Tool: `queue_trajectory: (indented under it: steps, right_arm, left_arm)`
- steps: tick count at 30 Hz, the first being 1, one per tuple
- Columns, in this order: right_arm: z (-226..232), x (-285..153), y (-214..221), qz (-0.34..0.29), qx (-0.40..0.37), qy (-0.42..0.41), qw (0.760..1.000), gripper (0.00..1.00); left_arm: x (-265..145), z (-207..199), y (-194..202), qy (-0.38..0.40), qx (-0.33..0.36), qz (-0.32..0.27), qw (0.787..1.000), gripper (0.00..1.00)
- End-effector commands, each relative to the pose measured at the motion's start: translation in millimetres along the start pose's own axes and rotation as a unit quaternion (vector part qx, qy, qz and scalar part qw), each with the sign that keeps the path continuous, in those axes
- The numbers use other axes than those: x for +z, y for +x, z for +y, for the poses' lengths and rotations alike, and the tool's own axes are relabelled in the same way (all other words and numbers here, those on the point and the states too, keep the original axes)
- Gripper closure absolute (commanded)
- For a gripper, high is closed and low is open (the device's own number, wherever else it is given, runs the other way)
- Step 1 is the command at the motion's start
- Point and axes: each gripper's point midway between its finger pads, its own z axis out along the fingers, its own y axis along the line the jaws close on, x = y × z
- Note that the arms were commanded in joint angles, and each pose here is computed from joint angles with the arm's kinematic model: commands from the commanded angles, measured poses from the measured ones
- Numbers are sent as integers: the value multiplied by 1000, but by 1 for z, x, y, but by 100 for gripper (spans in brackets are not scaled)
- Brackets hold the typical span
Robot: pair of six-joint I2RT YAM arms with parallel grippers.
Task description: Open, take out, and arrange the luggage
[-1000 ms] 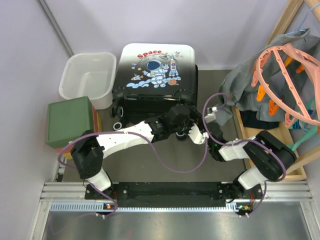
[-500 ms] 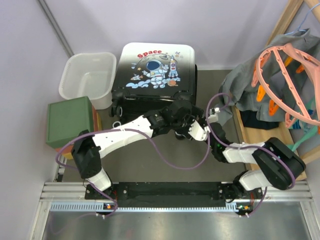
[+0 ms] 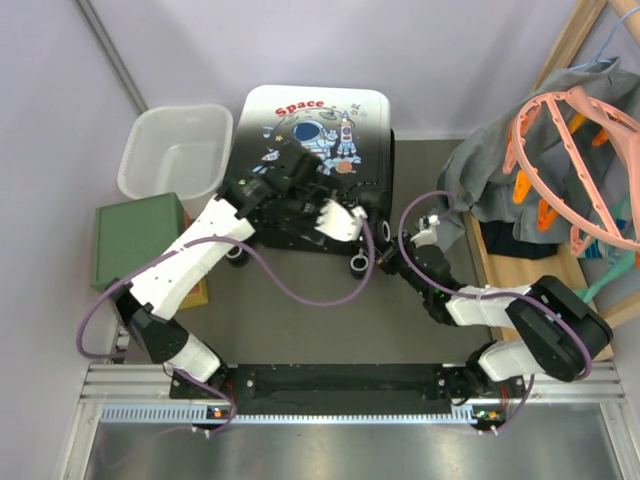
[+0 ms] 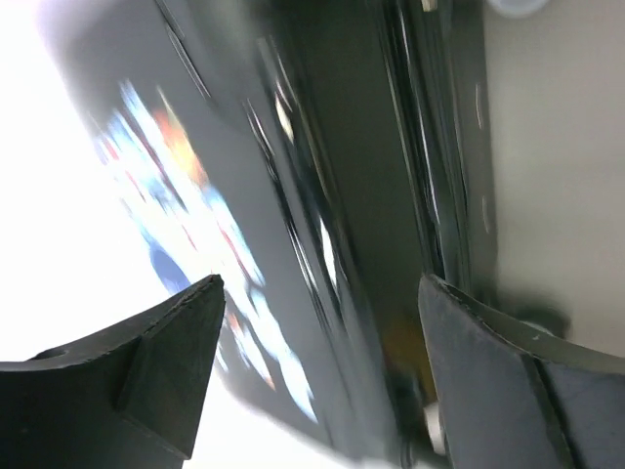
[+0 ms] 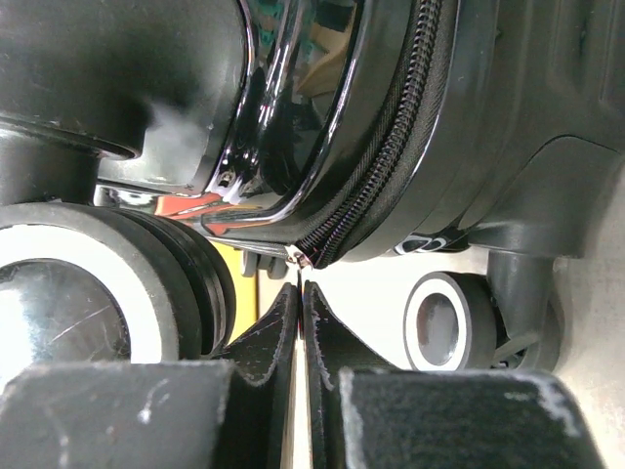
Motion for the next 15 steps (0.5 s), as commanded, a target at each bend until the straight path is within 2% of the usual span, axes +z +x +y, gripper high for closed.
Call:
queue_trajectory:
  steps: [1,3,6,9,10,11,13,15]
  right_arm:
    - [20,5,-14,-14,-33,-12,999,100]
    - [24,6,-14,-11,-40,-12,999,100]
    - [25,7,-13,-6,-45,-13,999,100]
    - [23,8,-12,-3,-50,-9,999,100]
    - [23,8,-10,1,-51,-9,999,100]
    - [22,9,-9,3,-51,-9,999,100]
    - [21,8,-8,5,-51,-9,999,100]
    - [20,8,-8,5,-52,-7,999,100]
  left_arm:
    - [-44,-47,84,73,84,118,987,16]
    - [-55,-56,112,88,98,155,979,16]
    - [-71,-79,140,155,163,195,955,17]
    - [-80,-94,157,205,243,227,920,15]
    - [-78,-100,164,233,284,232,901,14]
    - [-83,-100,173,247,302,253,885,13]
    - [-83,-102,181,276,339,256,862,12]
    - [-81,-104,185,291,353,251,853,9]
